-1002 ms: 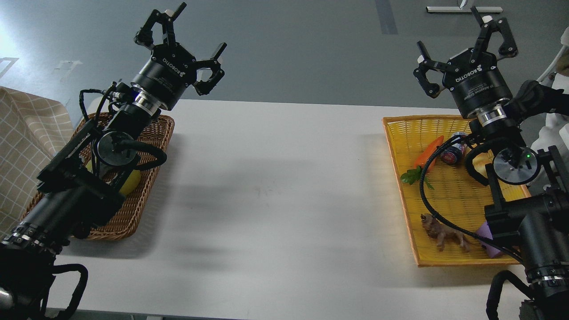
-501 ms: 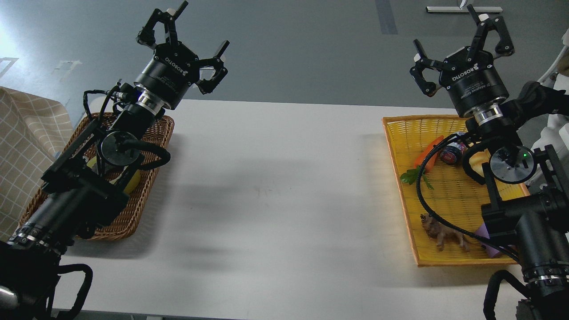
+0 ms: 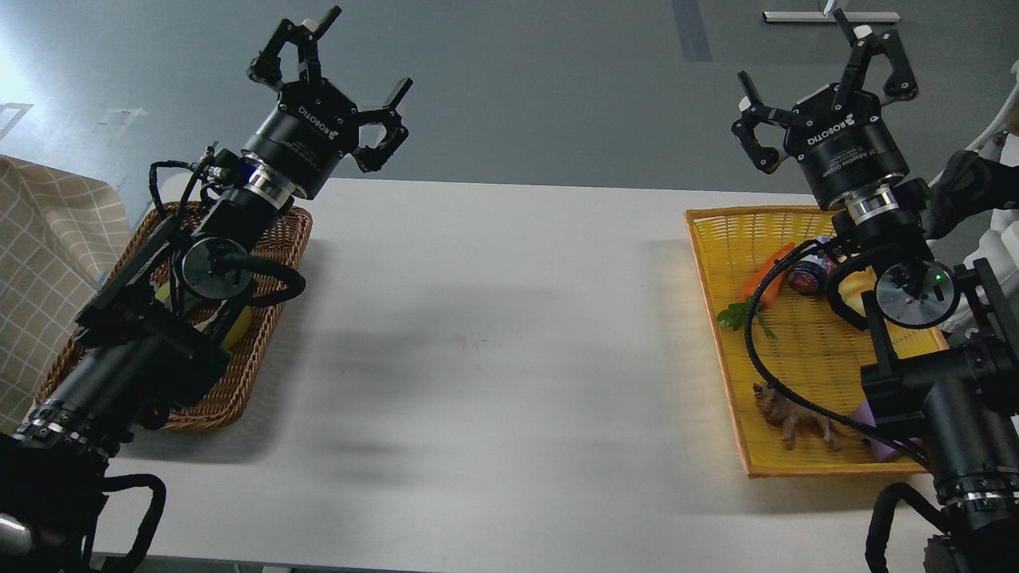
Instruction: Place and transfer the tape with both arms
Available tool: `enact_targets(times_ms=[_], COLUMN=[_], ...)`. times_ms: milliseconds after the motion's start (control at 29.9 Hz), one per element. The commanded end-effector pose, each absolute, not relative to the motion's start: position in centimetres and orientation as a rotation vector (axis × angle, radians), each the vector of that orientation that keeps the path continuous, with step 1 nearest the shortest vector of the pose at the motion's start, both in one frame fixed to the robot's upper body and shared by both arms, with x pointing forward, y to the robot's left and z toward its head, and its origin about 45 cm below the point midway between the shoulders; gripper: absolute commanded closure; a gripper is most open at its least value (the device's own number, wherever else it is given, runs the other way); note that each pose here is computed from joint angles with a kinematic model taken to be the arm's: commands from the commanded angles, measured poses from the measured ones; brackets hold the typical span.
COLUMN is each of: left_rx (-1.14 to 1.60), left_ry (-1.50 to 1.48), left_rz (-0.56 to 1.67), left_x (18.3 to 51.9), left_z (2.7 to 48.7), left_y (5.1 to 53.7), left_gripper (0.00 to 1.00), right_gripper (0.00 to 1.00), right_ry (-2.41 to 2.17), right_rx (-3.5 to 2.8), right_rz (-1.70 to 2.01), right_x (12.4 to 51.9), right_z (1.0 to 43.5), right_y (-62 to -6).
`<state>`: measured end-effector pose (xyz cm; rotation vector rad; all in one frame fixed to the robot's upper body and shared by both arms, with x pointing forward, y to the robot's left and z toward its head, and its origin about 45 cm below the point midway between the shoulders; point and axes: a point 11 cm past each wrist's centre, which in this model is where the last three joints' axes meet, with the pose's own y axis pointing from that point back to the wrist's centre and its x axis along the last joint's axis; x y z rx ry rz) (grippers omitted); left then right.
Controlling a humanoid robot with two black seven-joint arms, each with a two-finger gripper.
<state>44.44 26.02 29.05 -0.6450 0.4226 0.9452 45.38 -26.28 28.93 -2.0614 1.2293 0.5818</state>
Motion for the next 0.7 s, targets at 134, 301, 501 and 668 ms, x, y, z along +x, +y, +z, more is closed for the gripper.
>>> enact_targets(times_ms=[134, 301, 501, 668], left_rx=[-0.675, -0.668, -0.672, -0.680], left_ry=[0.424, 0.427, 0.427, 0.435], left_rz=[0.944, 0.941, 0.942, 0.930], left_x=[44.5, 44.5, 44.5, 44.4], left_z=[29.2, 29.2, 29.2, 29.2], left_y=[25.8, 25.7, 25.8, 25.1], left_gripper=[0.02, 0.02, 0.02, 0.02], right_gripper=[0.00, 0.00, 0.00, 0.00], right_ry=[1.235, 1.236, 1.206, 1.207], right_rx=[-2.057, -2.056, -2.050, -2.045], right_rz=[0.590, 0.591, 0.610, 0.611], right_x=[45.4, 45.4, 45.4, 45.3], right_z=[28.7, 28.6, 28.6, 28.5], right_y=[-26.3, -26.4, -25.2, -25.3])
